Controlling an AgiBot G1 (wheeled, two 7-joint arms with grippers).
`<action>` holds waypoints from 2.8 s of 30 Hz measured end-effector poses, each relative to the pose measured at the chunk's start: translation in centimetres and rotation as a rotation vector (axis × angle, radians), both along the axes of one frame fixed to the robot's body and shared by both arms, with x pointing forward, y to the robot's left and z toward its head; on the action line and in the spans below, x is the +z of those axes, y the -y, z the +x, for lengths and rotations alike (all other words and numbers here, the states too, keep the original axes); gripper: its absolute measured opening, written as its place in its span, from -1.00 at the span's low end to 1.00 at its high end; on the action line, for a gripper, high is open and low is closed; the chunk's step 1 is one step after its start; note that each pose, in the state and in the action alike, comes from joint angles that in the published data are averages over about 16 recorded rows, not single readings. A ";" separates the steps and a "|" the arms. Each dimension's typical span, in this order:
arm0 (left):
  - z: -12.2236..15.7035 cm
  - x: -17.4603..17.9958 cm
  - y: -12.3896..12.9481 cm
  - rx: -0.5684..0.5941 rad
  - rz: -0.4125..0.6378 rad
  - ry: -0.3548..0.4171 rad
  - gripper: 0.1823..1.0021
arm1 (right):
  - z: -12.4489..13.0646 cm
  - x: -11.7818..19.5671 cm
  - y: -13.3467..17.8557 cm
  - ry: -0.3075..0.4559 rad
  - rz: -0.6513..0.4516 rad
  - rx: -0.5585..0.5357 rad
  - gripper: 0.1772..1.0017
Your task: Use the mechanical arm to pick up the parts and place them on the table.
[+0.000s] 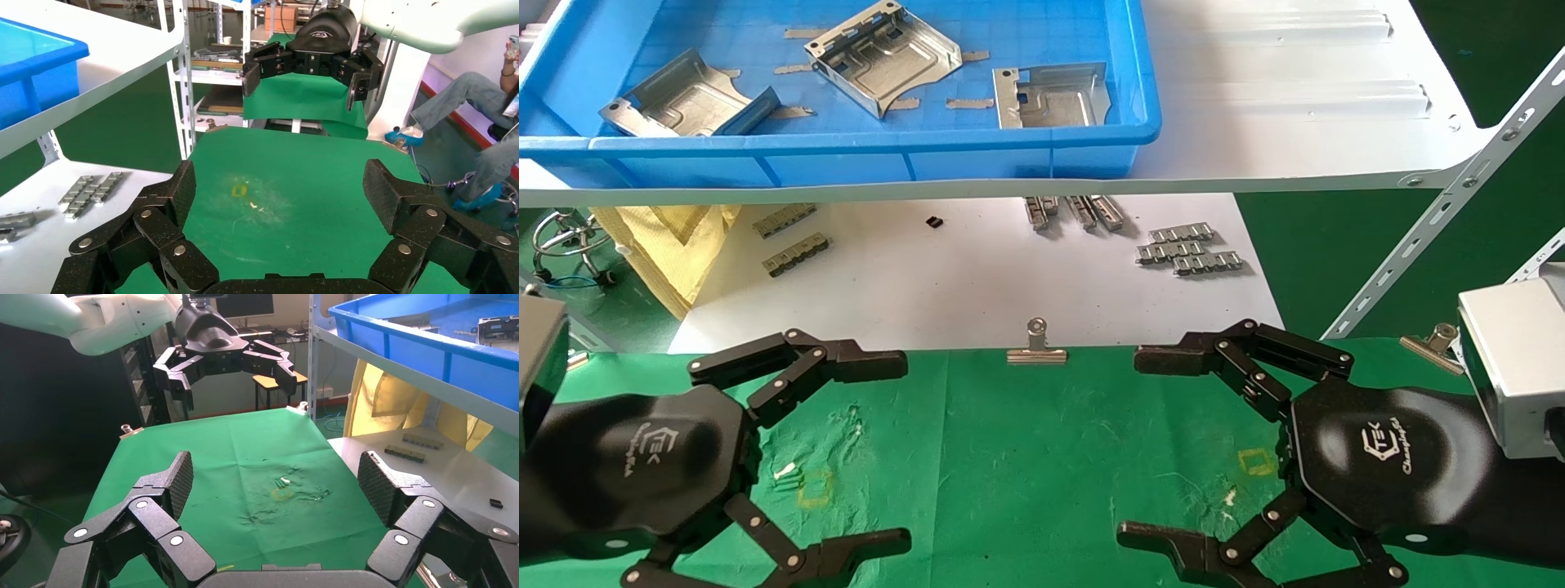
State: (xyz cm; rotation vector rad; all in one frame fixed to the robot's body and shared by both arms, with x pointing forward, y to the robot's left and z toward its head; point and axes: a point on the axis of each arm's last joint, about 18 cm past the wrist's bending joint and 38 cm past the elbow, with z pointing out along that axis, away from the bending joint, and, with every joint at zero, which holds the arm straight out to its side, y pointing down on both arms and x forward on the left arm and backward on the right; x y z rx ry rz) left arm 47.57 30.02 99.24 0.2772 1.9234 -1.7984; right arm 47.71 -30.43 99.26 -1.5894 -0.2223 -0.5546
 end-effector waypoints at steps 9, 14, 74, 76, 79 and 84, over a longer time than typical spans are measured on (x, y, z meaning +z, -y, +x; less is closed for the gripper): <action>0.0 0.0 0.0 0.000 0.000 0.000 1.00 | 0.0 0.0 0.0 0.000 0.000 0.000 1.00; 0.0 0.0 0.0 0.000 0.000 0.000 1.00 | 0.0 0.0 0.0 0.000 0.000 0.000 1.00; 0.0 0.0 0.0 0.000 0.000 0.000 1.00 | 0.0 0.0 0.0 0.000 0.000 0.000 0.71; 0.0 0.0 0.0 0.000 0.000 0.000 1.00 | 0.0 0.0 0.0 0.000 0.000 0.000 0.62; 0.0 0.0 0.0 0.000 0.000 0.000 1.00 | 0.0 0.0 0.0 0.000 0.000 0.000 0.50; 0.0 0.0 0.0 0.000 0.000 0.000 1.00 | 0.0 0.0 0.0 0.000 0.000 0.000 0.21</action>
